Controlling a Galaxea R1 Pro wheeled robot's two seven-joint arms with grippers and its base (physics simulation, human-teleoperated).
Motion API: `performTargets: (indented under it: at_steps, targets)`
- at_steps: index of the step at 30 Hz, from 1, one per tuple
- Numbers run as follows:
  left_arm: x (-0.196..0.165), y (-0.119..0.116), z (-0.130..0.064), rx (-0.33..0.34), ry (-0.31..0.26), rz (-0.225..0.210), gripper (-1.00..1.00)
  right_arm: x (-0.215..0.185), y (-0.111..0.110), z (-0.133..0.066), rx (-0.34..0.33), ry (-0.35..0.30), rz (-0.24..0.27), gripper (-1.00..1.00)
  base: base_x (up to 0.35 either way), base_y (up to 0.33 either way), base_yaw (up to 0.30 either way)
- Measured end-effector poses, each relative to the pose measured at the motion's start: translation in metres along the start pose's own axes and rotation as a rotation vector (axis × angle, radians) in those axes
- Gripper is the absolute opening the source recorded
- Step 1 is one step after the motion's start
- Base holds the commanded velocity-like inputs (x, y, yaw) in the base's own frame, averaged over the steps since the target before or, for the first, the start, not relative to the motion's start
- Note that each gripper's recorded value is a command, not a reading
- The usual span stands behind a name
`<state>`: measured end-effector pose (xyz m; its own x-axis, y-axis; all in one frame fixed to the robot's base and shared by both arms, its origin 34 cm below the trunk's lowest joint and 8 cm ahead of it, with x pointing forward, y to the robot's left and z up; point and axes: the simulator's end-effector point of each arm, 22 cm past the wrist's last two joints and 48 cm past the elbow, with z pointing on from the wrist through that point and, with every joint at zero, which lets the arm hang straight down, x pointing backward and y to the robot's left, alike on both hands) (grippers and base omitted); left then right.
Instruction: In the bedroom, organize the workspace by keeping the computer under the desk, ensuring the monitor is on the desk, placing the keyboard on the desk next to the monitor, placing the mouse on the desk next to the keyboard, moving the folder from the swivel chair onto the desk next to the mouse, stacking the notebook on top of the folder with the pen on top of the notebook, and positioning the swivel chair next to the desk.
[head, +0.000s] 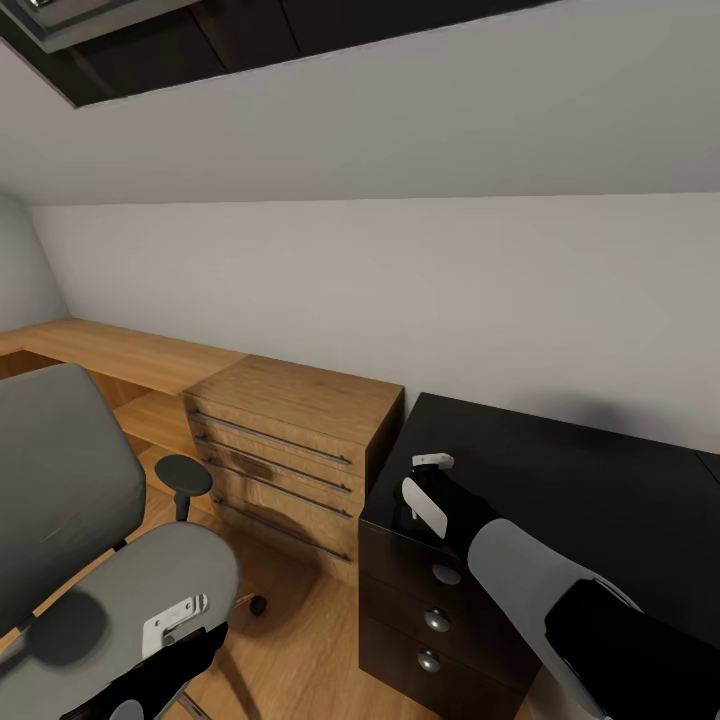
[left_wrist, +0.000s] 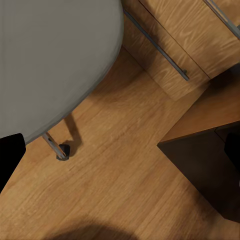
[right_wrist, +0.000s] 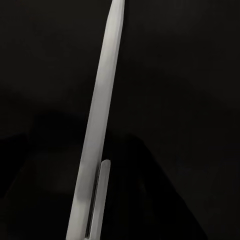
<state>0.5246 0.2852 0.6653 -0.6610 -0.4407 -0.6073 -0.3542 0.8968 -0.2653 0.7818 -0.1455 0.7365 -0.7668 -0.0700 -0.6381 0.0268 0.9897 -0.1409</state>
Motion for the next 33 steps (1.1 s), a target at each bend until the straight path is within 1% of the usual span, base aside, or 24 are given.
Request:
performTargets:
  at_steps: [33]
  targets:
    - [-0.0003,0.0006,0.0000,-0.001,0.000,-0.001,1.00,-0.0002,-0.0007,-0.0001,0.002,0.001,-0.003,-1.00,0.000,0.000,0.000]
